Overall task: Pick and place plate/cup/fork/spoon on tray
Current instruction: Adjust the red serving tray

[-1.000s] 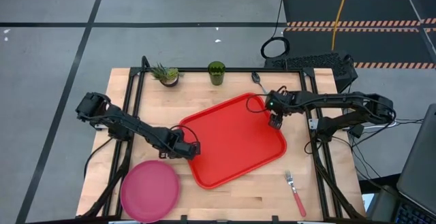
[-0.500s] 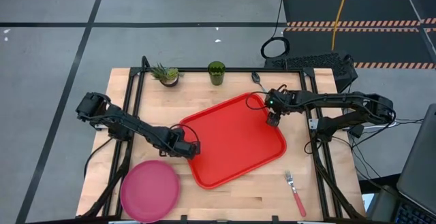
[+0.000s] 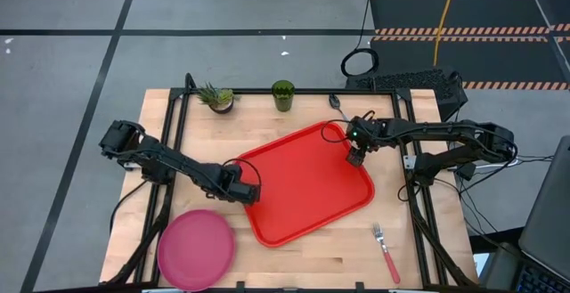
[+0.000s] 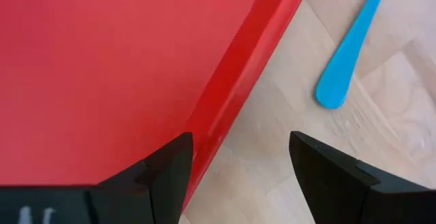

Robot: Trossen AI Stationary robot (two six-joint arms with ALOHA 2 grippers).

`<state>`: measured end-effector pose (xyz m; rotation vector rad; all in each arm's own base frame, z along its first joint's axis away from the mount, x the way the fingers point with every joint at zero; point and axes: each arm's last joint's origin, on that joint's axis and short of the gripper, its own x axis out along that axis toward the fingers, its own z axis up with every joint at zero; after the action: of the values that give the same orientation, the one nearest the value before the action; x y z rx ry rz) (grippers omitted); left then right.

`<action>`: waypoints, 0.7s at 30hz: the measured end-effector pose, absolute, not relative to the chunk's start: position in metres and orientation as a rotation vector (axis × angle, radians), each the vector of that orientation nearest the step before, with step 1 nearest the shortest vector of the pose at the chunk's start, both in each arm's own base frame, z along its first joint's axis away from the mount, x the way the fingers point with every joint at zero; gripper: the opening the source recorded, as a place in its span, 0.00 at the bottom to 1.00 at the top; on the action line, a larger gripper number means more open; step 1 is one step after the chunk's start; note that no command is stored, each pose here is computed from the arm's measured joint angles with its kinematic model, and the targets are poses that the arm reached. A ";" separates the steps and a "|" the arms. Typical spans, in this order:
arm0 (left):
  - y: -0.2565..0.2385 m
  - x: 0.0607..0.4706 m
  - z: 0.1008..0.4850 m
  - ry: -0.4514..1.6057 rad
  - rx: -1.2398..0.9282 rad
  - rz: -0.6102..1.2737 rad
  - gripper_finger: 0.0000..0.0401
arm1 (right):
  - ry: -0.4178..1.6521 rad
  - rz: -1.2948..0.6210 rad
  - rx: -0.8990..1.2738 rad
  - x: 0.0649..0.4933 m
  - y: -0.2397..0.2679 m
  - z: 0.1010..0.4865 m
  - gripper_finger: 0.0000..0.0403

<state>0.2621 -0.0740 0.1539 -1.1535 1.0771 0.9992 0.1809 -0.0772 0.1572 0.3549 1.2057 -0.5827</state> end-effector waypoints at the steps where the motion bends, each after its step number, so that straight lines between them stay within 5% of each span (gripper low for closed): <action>1: -0.073 0.261 0.154 1.090 -1.130 0.995 0.49 | 1.215 -0.587 0.361 0.180 -0.077 0.157 0.59; 21: -0.069 0.263 0.154 1.033 -0.955 0.963 0.49 | 1.247 -0.629 0.488 0.167 -0.064 0.135 0.56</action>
<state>0.2626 -0.0692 0.1543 -0.9553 1.0329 0.9630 0.1671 -0.0642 0.1348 0.4881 1.2474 -0.6293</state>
